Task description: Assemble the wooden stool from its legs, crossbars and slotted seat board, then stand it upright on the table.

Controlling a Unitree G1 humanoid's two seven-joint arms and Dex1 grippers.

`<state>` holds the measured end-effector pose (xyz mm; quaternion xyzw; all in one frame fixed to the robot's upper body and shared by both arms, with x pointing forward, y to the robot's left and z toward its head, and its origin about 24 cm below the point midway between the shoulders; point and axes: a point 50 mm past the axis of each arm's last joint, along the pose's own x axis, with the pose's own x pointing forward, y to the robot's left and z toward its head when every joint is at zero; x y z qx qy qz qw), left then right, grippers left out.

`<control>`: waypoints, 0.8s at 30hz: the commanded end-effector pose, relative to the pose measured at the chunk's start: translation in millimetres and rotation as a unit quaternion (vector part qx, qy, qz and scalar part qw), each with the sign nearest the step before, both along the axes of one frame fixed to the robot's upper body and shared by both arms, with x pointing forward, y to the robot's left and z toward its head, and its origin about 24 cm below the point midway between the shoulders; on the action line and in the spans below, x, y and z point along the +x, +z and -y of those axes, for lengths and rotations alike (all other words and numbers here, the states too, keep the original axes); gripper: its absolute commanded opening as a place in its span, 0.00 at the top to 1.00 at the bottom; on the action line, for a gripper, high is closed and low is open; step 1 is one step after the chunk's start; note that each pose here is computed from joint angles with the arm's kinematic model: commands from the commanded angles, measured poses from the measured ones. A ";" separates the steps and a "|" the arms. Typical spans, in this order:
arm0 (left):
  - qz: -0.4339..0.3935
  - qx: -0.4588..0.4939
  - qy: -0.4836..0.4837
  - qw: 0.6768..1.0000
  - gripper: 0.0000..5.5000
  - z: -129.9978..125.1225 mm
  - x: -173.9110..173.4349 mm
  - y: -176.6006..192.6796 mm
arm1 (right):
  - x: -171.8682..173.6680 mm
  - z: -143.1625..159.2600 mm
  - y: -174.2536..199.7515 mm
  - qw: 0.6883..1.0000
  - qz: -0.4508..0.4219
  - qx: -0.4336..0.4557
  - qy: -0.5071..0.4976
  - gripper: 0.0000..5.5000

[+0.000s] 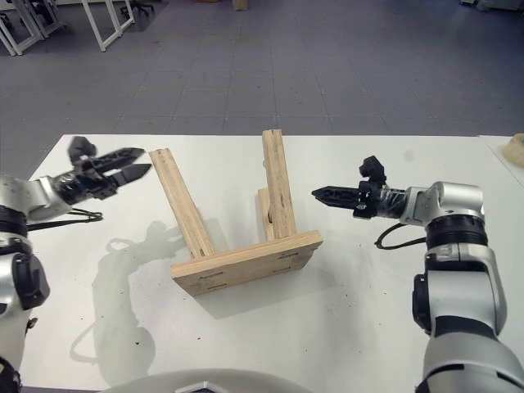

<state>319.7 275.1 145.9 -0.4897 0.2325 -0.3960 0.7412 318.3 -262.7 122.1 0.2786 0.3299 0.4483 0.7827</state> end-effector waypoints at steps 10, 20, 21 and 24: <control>0.275 0.436 -0.174 0.839 0.50 11.1 -138.2 -55.4 | -64.7 15.3 -21.6 0.937 0.203 -0.230 0.165 0.48; 0.361 0.405 -0.230 0.808 0.50 66.0 -151.3 -41.1 | -66.1 -23.4 10.9 0.912 0.274 -0.167 0.255 0.48; 0.362 0.410 -0.227 0.805 0.50 67.7 -149.5 -42.7 | -65.1 -27.3 10.7 0.909 0.279 -0.167 0.259 0.48; 0.363 0.414 -0.228 0.803 0.50 72.5 -146.0 -46.5 | -62.5 -34.9 8.4 0.903 0.285 -0.170 0.274 0.48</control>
